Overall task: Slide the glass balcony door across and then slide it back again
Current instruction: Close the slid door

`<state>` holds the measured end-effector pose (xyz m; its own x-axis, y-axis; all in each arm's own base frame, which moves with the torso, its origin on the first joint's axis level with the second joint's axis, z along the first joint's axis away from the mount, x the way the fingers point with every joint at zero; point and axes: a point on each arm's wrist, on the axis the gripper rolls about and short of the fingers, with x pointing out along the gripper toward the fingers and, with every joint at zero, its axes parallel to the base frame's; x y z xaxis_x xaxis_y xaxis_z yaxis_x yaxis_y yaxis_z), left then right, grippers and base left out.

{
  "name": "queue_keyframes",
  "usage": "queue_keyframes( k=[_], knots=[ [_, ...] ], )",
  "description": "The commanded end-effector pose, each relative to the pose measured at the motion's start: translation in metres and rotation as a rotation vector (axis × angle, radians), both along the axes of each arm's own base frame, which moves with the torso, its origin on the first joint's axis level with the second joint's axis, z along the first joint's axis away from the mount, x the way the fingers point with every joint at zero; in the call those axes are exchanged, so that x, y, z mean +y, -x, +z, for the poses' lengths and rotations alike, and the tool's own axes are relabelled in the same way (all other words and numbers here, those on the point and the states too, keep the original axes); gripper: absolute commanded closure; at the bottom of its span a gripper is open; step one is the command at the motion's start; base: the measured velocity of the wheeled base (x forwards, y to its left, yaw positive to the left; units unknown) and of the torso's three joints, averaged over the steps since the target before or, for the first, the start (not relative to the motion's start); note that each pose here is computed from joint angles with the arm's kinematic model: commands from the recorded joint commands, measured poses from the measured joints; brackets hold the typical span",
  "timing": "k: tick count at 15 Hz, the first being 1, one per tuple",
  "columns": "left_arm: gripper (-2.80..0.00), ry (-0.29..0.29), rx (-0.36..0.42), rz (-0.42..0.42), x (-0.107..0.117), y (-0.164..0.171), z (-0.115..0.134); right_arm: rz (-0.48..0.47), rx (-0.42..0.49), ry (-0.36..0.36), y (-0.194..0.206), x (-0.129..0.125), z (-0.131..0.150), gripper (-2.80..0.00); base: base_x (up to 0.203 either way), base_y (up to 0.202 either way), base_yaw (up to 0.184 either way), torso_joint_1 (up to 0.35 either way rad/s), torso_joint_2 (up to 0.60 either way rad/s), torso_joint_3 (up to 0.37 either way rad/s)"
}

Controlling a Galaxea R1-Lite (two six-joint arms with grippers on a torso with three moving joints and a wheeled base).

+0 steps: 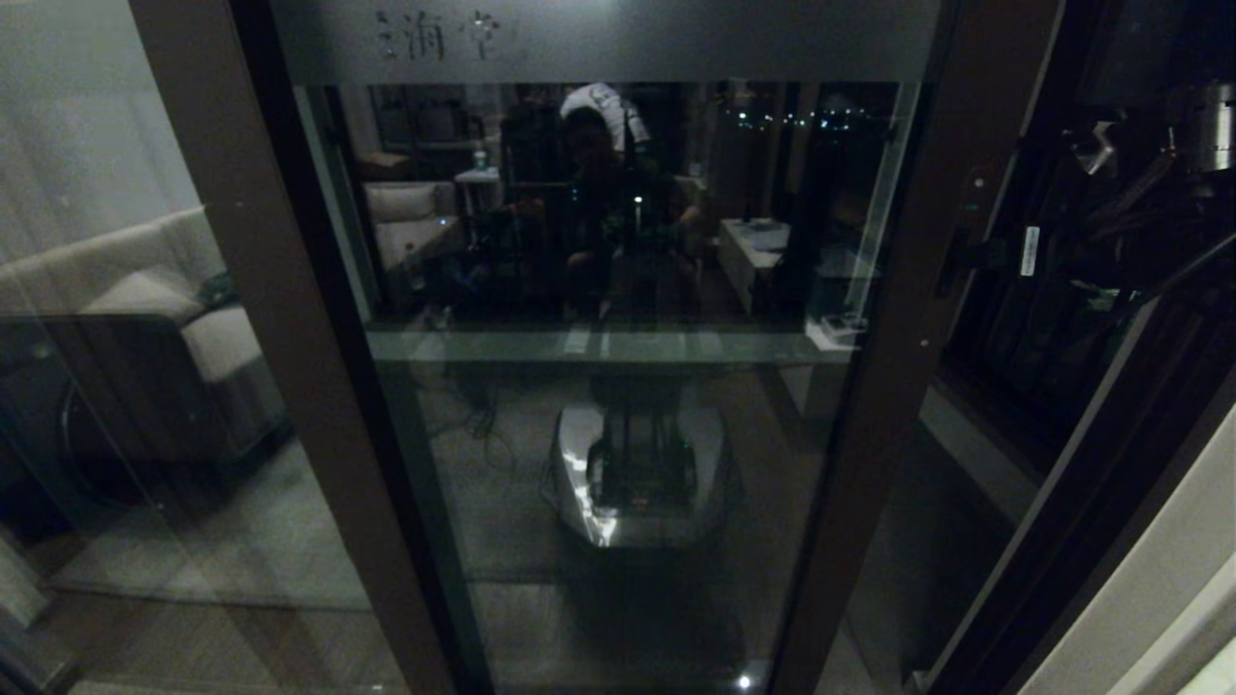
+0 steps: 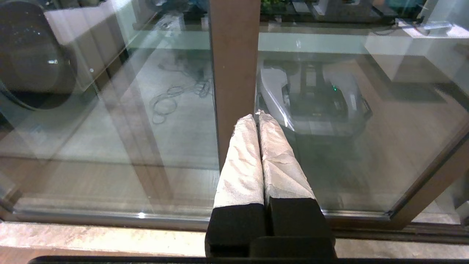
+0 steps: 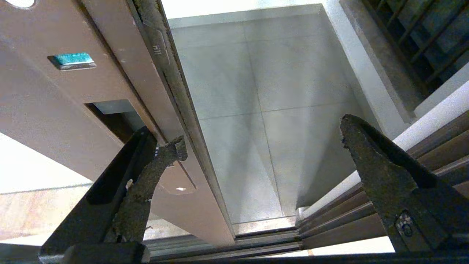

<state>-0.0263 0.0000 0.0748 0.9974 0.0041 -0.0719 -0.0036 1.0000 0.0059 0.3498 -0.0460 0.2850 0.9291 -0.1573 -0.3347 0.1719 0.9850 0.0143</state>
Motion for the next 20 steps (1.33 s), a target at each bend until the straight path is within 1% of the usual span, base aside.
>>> queue_keyframes(
  k=[1, 8, 10, 15, 18, 20],
  knots=[
    [0.0, 0.0, 0.0, 0.001, 0.0, 0.0, 0.0, -0.015, 0.002, 0.001, 0.0, -0.004, -0.001, -2.8, 0.0, 0.0, 0.0, 0.0, 0.0, 0.0],
    [0.0, 0.0, 0.0, 0.001, 0.0, 0.0, 0.0, -0.04, -0.004, 0.011, 0.005, -0.013, 0.002, -2.8, 0.0, 0.0, 0.0, 0.0, 0.0, 0.0],
    [0.0, 0.0, 0.002, 0.001, 0.0, 0.0, 0.0, -0.052, -0.003, 0.028, 0.008, -0.019, 0.003, -2.8, 0.0, 0.0, 0.0, 0.0, 0.0, 0.0],
    [0.0, 0.0, 0.0, 0.001, 0.0, 0.0, 0.0, -0.084, -0.001, 0.031, 0.011, -0.03, 0.003, -2.8, 0.0, 0.0, 0.0, 0.0, 0.0, 0.0],
    [0.0, 0.0, 0.002, 0.001, 0.0, 0.0, 0.0, -0.124, -0.006, 0.038, 0.012, -0.037, 0.003, -2.8, 0.0, 0.0, 0.0, 0.0, 0.0, 0.0],
    [0.0, 0.0, 0.0, 0.001, 0.0, 0.0, 0.0, -0.143, -0.029, 0.044, 0.012, -0.043, 0.005, -2.8, 0.0, 0.0, 0.0, 0.0, 0.0, 0.0]
  ],
)
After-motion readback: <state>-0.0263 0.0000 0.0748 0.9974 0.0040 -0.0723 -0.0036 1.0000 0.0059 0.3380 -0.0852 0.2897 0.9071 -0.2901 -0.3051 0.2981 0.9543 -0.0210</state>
